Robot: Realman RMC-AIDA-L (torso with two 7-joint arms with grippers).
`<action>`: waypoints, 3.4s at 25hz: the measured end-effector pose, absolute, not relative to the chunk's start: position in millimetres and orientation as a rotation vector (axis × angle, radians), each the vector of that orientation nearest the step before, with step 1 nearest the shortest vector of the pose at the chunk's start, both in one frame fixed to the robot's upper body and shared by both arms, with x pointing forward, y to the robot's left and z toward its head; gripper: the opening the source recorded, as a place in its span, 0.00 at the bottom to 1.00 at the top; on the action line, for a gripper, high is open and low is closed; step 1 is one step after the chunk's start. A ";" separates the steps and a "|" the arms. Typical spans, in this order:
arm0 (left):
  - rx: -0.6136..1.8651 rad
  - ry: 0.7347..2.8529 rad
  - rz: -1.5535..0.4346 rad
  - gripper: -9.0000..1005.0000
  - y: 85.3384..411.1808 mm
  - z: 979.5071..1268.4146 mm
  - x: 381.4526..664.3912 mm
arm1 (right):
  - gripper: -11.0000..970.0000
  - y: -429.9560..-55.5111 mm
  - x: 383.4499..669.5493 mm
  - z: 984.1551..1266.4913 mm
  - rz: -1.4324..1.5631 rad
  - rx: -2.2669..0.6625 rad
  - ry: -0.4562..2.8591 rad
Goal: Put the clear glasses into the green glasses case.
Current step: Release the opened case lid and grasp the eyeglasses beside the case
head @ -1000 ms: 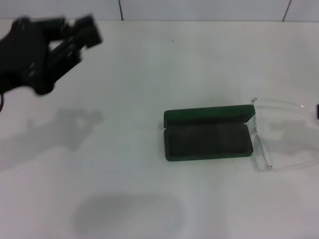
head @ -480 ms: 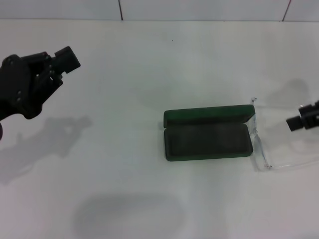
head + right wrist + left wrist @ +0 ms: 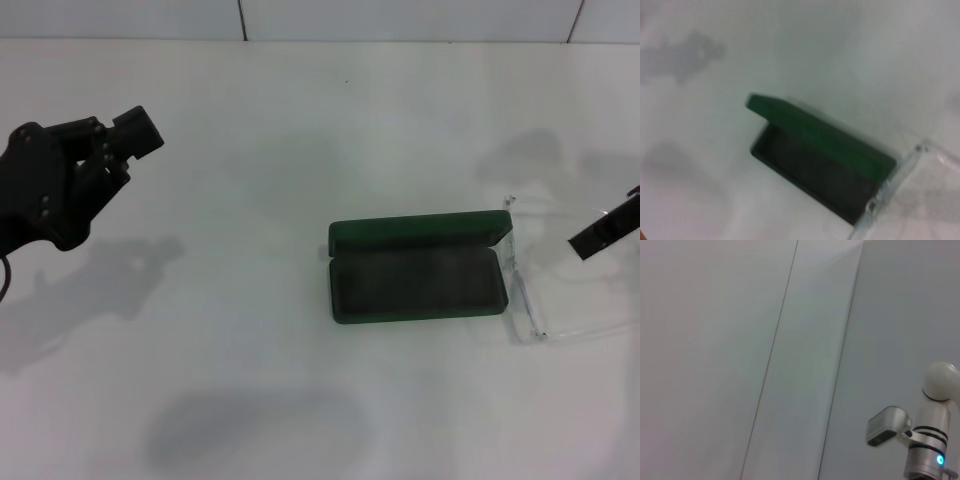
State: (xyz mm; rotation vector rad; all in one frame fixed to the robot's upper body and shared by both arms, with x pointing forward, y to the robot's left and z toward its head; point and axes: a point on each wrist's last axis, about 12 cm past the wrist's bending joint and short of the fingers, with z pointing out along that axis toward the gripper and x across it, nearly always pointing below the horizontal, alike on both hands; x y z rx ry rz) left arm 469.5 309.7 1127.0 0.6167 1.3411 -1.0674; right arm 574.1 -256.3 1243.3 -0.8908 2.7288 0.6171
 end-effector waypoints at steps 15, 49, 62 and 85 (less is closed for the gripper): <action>0.667 1.277 -1.002 0.06 302.1 1118.5 478.2 | 0.59 -200.7 609.6 1211.0 0.478 -0.843 2.842; 0.722 1.261 -0.962 0.06 294.6 1112.9 485.8 | 0.53 -207.4 607.2 1168.8 0.505 -0.634 2.926; 0.721 1.255 -0.978 0.06 290.5 1113.1 490.2 | 0.40 -210.9 606.4 1164.2 0.515 -0.619 2.910; 0.700 1.247 -0.983 0.06 290.9 1112.0 487.3 | 0.34 -215.4 607.2 1160.8 0.519 -0.604 2.895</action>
